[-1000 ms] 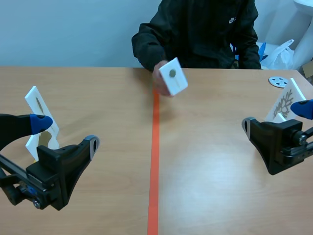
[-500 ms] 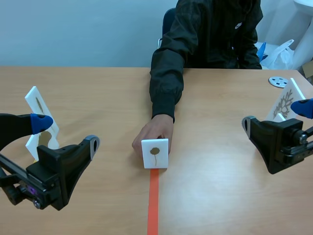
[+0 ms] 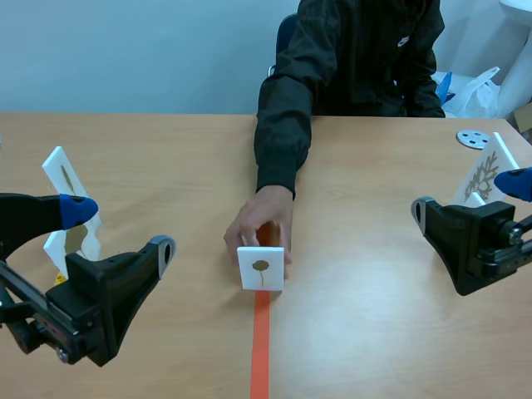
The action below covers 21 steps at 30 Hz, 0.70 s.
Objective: Sort the leaf by its shape. The table is split by an orange tape line. A compound leaf with several leaflets goes to the left side, a simple leaf with one blade goes to the right side. Return to the home posture when a red brick is placed on the table.
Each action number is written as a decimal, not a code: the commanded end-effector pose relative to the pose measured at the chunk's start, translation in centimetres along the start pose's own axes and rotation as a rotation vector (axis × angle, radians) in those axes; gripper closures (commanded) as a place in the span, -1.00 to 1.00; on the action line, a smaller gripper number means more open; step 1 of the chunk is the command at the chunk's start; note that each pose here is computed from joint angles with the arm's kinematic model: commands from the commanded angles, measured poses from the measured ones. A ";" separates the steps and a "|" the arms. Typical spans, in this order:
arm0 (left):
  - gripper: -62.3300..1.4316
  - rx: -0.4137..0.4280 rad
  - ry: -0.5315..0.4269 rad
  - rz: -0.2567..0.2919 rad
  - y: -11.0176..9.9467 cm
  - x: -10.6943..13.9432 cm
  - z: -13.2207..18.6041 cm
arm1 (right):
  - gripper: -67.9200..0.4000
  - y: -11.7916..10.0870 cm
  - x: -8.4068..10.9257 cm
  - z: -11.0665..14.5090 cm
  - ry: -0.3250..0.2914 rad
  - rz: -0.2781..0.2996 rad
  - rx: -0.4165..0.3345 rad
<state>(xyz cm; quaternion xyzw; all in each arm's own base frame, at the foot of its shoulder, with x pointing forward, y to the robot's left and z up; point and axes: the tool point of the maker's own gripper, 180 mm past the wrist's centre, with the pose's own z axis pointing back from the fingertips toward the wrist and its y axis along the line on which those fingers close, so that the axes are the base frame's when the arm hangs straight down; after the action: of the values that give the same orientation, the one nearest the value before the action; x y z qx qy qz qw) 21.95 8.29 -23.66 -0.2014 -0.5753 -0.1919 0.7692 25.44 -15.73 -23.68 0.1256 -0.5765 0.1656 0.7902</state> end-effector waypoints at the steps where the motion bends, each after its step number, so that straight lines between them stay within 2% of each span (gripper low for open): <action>1: -1.00 -0.014 -0.027 -0.011 -0.3 0.8 -0.1 | -1.00 -0.5 0.9 0.0 -0.031 0.011 -0.005; 5: -1.00 -0.048 -0.013 -0.044 -0.9 0.5 -0.1 | -1.00 -0.5 0.9 0.0 -0.031 0.011 -0.005; 11: -1.00 -0.081 0.001 -0.039 -1.3 -0.3 -0.3 | -1.00 -0.5 0.9 0.0 -0.031 0.011 -0.005; 18: -1.00 -0.091 0.047 0.011 -0.7 -3.4 -1.6 | -1.00 -0.5 0.8 0.0 -0.024 0.011 -0.005; 21: -1.00 -0.103 0.036 0.034 -0.7 -4.1 -2.3 | -1.00 -0.5 0.8 0.0 -0.024 0.011 -0.006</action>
<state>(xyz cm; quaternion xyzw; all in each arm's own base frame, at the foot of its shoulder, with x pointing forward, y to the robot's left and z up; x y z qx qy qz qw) 21.85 7.26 -29.38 -0.2376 -0.5288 -0.2142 0.7862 25.44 -15.74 -23.69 0.1254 -0.5762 0.1655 0.7905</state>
